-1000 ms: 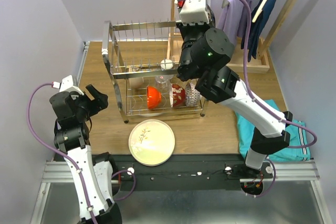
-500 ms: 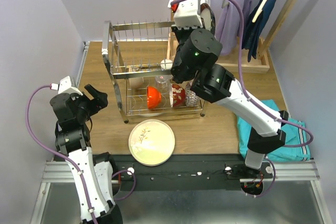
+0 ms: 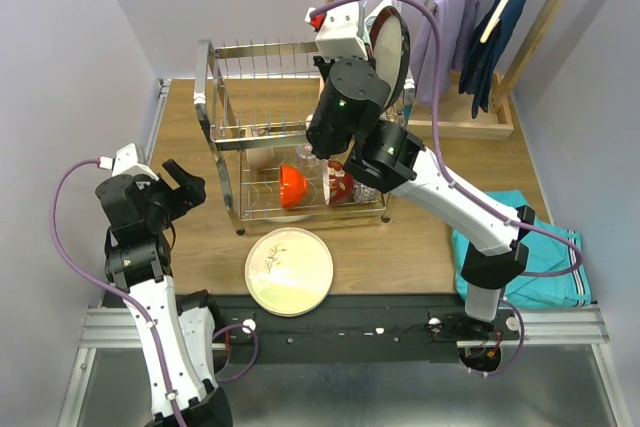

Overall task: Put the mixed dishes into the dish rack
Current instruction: Insert the plate into the dish rack

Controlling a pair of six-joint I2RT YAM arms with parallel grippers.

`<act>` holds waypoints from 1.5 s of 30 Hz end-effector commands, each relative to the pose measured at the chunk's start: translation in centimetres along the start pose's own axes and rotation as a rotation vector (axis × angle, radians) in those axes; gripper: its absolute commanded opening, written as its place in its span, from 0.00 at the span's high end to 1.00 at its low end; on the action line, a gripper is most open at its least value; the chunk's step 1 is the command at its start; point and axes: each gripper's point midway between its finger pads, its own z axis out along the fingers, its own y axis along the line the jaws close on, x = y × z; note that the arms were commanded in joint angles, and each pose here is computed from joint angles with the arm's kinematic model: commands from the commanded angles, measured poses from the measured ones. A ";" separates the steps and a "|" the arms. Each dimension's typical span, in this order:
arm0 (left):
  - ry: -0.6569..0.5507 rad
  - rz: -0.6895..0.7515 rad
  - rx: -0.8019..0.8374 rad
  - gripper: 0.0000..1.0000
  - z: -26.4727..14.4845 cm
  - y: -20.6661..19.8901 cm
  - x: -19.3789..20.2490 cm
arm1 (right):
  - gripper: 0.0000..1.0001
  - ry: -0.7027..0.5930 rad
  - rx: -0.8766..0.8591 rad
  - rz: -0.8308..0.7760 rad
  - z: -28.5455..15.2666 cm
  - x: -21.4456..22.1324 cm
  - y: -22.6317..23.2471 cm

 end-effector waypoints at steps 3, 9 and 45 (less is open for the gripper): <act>-0.007 0.047 0.010 0.08 0.2 -0.3 -0.6 | 0.99 0.010 0.040 0.111 1.0 -0.6 -2.5; 0.018 0.052 0.012 0.08 1.1 -0.1 -0.3 | 0.99 0.011 0.051 0.109 1.3 -0.6 -3.6; 0.033 -0.025 0.075 0.07 1.8 -1.4 -0.5 | 0.91 0.067 0.163 0.014 4.6 4.1 -3.2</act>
